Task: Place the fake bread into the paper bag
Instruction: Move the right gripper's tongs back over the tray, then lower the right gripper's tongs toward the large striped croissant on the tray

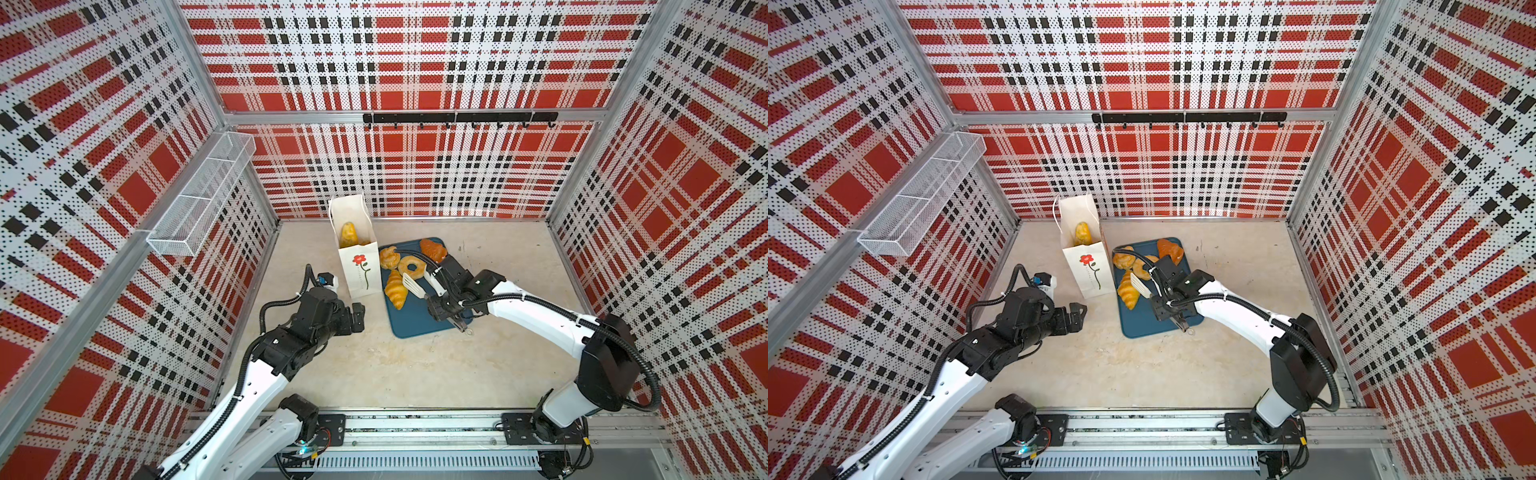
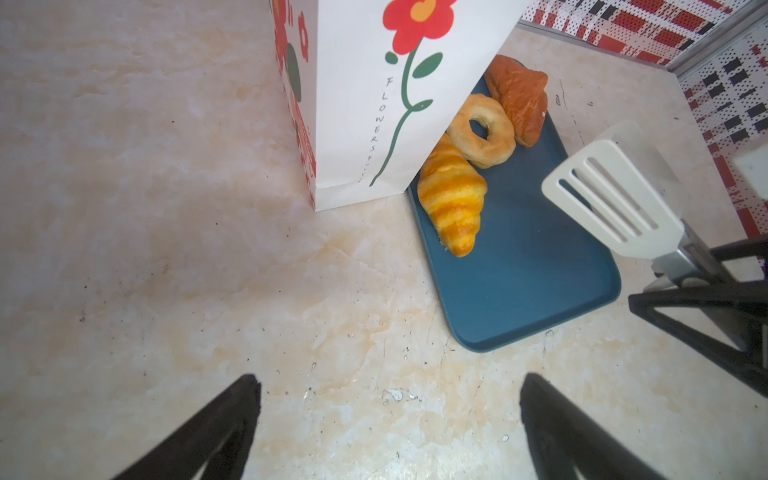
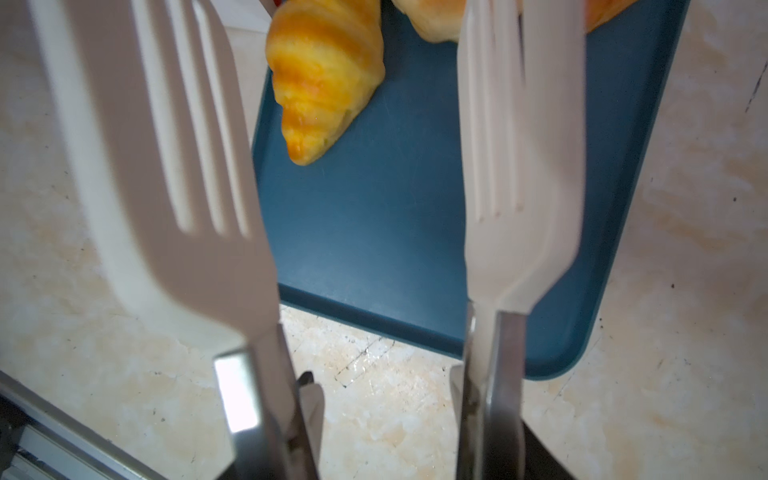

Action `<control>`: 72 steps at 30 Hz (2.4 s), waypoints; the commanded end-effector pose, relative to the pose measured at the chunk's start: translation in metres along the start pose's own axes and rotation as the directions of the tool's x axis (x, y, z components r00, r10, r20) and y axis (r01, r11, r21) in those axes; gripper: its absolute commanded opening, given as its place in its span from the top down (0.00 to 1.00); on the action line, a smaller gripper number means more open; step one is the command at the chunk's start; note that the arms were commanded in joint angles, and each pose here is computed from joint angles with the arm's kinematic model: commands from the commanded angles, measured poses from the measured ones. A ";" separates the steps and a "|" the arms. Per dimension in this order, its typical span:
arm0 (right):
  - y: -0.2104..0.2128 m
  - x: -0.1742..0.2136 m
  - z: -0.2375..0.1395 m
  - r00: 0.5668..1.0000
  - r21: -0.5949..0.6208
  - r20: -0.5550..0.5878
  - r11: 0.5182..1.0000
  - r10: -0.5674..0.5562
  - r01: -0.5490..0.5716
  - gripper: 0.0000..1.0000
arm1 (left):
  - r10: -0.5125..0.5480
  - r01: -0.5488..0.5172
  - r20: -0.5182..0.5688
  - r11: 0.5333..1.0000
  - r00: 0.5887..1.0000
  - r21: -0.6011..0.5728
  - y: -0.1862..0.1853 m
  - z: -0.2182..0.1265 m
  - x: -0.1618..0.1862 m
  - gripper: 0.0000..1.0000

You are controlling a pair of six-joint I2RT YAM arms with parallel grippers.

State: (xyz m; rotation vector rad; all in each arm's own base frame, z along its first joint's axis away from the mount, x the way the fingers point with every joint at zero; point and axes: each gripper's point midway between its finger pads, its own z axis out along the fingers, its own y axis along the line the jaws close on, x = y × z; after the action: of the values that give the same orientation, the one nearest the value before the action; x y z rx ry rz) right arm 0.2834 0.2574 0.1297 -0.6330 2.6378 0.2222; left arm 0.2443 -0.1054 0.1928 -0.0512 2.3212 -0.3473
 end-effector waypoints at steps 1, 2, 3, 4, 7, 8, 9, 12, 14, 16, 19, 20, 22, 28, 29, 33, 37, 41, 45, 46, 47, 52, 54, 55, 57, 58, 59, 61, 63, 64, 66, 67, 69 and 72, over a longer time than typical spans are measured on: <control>0.008 0.002 0.005 1.000 0.020 0.004 1.000 -0.003 0.003 0.42 | -0.032 0.032 0.018 0.999 0.999 -0.015 0.001 0.005 0.000 0.01; 0.011 0.006 0.010 1.000 0.020 -0.016 1.000 -0.007 0.007 0.42 | -0.032 0.033 0.011 0.999 0.999 -0.015 0.001 0.007 0.002 0.01; 0.013 0.009 0.014 1.000 0.024 -0.030 1.000 -0.010 0.011 0.42 | -0.034 0.034 0.004 0.999 0.999 -0.017 0.001 0.009 0.004 0.01; 0.015 0.012 0.018 0.999 0.028 -0.040 0.999 -0.014 0.015 0.42 | -0.034 0.034 -0.003 0.999 0.999 -0.016 0.001 0.011 0.006 0.01; 0.023 0.016 0.028 0.997 0.030 -0.069 0.999 -0.020 0.022 0.42 | -0.040 0.040 -0.028 0.999 0.999 -0.013 -0.002 0.017 0.015 0.01; 0.026 0.017 0.031 0.997 0.029 -0.076 0.999 -0.026 0.028 0.42 | -0.042 0.041 -0.037 0.999 0.998 -0.013 -0.003 0.019 0.019 0.01; 0.028 0.017 0.033 0.996 0.033 -0.083 0.999 -0.028 0.031 0.41 | -0.042 0.041 -0.045 0.999 0.998 -0.013 -0.004 0.021 0.022 0.01; 0.030 0.020 0.040 0.994 0.048 -0.111 0.998 -0.027 0.032 0.41 | -0.051 0.050 -0.056 0.999 0.997 -0.018 -0.004 0.024 0.031 0.01; 0.032 0.021 0.044 0.992 0.051 -0.122 0.998 -0.025 0.031 0.41 | -0.057 0.056 -0.059 0.998 0.997 -0.014 -0.004 0.026 0.036 0.01; 0.034 0.021 0.046 0.991 0.053 -0.128 0.998 -0.026 0.033 0.41 | -0.058 0.057 -0.061 0.998 0.996 -0.013 -0.004 0.027 0.038 0.01; 0.037 0.019 0.049 0.991 0.061 -0.134 0.997 -0.029 0.037 0.41 | -0.054 0.053 -0.064 0.998 0.996 -0.019 -0.003 0.028 0.039 0.01; 0.038 0.019 0.050 0.990 0.062 -0.138 0.997 -0.028 0.036 0.41 | -0.051 0.050 -0.064 0.999 0.997 -0.021 -0.003 0.029 0.040 0.01; 0.038 0.019 0.054 0.989 0.063 -0.146 0.998 -0.021 0.031 0.42 | -0.050 0.049 -0.062 0.998 0.997 -0.025 -0.003 0.029 0.039 0.01; 0.037 0.016 0.063 0.985 0.111 -0.171 0.993 -0.025 0.045 0.43 | -0.042 0.040 -0.068 0.999 0.997 -0.032 -0.002 0.030 0.040 0.01; 0.037 0.016 0.064 0.984 0.121 -0.177 0.992 -0.025 0.047 0.44 | -0.043 0.041 -0.070 0.999 0.997 -0.032 -0.002 0.031 0.040 0.01; 0.032 0.017 0.068 0.979 0.152 -0.202 0.986 -0.040 0.071 0.50 | -0.040 0.038 -0.072 0.999 0.997 -0.032 -0.002 0.031 0.041 0.00; 0.028 0.020 0.065 0.976 0.168 -0.209 0.982 -0.053 0.090 0.56 | -0.040 0.038 -0.070 0.999 0.997 -0.032 -0.001 0.030 0.042 0.01; 0.024 0.024 0.060 0.973 0.167 -0.217 0.980 -0.072 0.110 0.66 | -0.041 0.039 -0.072 0.999 0.997 -0.032 -0.001 0.030 0.043 0.01; 0.019 0.030 0.054 0.969 0.170 -0.228 0.976 -0.092 0.133 0.69 | -0.042 0.040 -0.073 0.999 0.996 -0.031 -0.001 0.031 0.044 0.01; 0.018 0.031 0.052 0.969 0.170 -0.229 0.976 -0.095 0.136 0.69 | -0.042 0.040 -0.072 0.999 0.996 -0.031 -0.001 0.030 0.043 0.01; 0.016 0.033 0.051 0.969 0.169 -0.230 0.976 -0.096 0.137 0.70 | -0.040 0.038 -0.075 0.999 0.996 -0.031 -0.001 0.031 0.044 0.01; 0.009 0.039 0.045 0.969 0.159 -0.229 0.979 -0.091 0.130 0.72 | -0.041 0.039 -0.075 0.999 0.996 -0.029 -0.003 0.031 0.044 0.01; 0.005 0.043 0.043 0.968 0.159 -0.234 0.978 -0.094 0.134 0.72 | -0.037 0.035 -0.074 0.999 0.997 -0.026 -0.004 0.031 0.044 0.01; 0.004 0.044 0.041 0.967 0.156 -0.234 0.978 -0.098 0.137 0.72 | -0.039 0.037 -0.075 0.999 0.996 -0.025 -0.004 0.031 0.044 0.00; 0.000 0.047 0.039 0.966 0.156 -0.236 0.977 -0.105 0.144 0.72 | -0.038 0.037 -0.074 0.999 0.997 -0.026 -0.004 0.030 0.044 0.01; -0.002 0.049 0.038 0.965 0.155 -0.240 0.977 -0.109 0.149 0.72 | -0.040 0.039 -0.072 0.999 0.997 -0.025 -0.005 0.030 0.044 0.01; -0.004 0.051 0.037 0.964 0.154 -0.242 0.976 -0.114 0.154 0.72 | -0.038 0.037 -0.070 0.999 0.997 -0.023 -0.006 0.030 0.044 0.01; -0.009 0.055 0.034 0.962 0.154 -0.247 0.976 -0.114 0.155 0.72 | -0.037 0.035 -0.068 0.999 0.997 -0.025 -0.007 0.030 0.045 0.01; -0.016 0.059 0.031 0.963 0.157 -0.246 0.977 -0.105 0.147 0.72 | -0.035 0.033 -0.070 0.999 0.997 -0.025 -0.008 0.031 0.046 0.01; -0.019 0.060 0.030 0.965 0.157 -0.244 0.977 -0.101 0.142 0.72 | -0.033 0.031 -0.070 0.999 0.997 -0.023 -0.010 0.031 0.047 0.01; -0.026 0.063 0.027 0.967 0.158 -0.239 0.979 -0.088 0.128 0.71 | -0.025 0.023 -0.075 0.999 0.997 -0.022 -0.012 0.032 0.048 0.01; -0.028 0.063 0.025 0.968 0.157 -0.235 0.980 -0.084 0.123 0.71 | -0.022 0.021 -0.077 1.000 0.997 -0.022 -0.012 0.032 0.049 0.01; -0.033 0.066 0.023 0.969 0.161 -0.233 0.980 -0.077 0.117 0.70 | -0.016 0.015 -0.080 1.000 0.997 -0.017 -0.016 0.033 0.050 0.01; -0.037 0.068 0.022 0.969 0.162 -0.233 0.979 -0.082 0.122 0.69 | -0.008 0.007 -0.081 1.000 0.997 -0.011 -0.020 0.035 0.051 0.01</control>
State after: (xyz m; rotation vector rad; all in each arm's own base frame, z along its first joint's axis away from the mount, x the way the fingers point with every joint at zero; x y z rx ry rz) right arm 0.2486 0.2030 0.0677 -0.7784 2.8338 -0.1465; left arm 0.2279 -0.1375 0.1378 -0.0330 2.4311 -0.3483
